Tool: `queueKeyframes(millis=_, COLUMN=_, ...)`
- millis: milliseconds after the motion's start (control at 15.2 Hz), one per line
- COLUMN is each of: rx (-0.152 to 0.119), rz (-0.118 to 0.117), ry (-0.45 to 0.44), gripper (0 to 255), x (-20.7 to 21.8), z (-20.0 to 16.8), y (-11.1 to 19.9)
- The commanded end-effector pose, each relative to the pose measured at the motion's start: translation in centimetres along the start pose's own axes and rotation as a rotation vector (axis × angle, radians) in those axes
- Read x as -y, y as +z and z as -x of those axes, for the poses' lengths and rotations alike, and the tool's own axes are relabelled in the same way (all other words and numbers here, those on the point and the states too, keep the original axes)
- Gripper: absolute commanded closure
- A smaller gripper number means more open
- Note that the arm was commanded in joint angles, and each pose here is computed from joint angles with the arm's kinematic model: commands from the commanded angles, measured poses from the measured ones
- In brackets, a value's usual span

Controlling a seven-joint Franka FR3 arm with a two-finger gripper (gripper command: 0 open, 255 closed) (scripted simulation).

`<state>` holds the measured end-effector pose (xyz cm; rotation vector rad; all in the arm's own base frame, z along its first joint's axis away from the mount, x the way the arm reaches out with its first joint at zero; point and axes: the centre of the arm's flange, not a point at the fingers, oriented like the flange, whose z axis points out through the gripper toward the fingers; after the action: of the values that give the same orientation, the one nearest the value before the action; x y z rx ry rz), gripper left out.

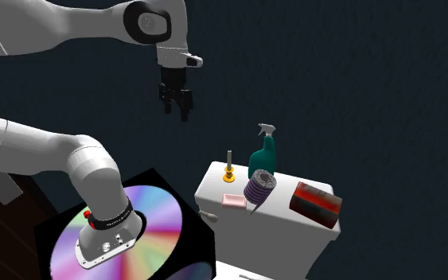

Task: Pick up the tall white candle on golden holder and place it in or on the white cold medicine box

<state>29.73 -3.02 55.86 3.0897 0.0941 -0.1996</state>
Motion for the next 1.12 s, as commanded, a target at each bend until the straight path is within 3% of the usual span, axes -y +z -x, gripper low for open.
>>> queueKeyframes(millis=0, rx=0.0, rz=0.0, ry=0.0, gripper=0, x=0.0, z=0.0, y=0.0)
queueKeyframes(millis=1056, rx=-0.461, rz=-0.004, ry=0.13, gripper=0, x=-8.5, z=-4.1, y=17.2)
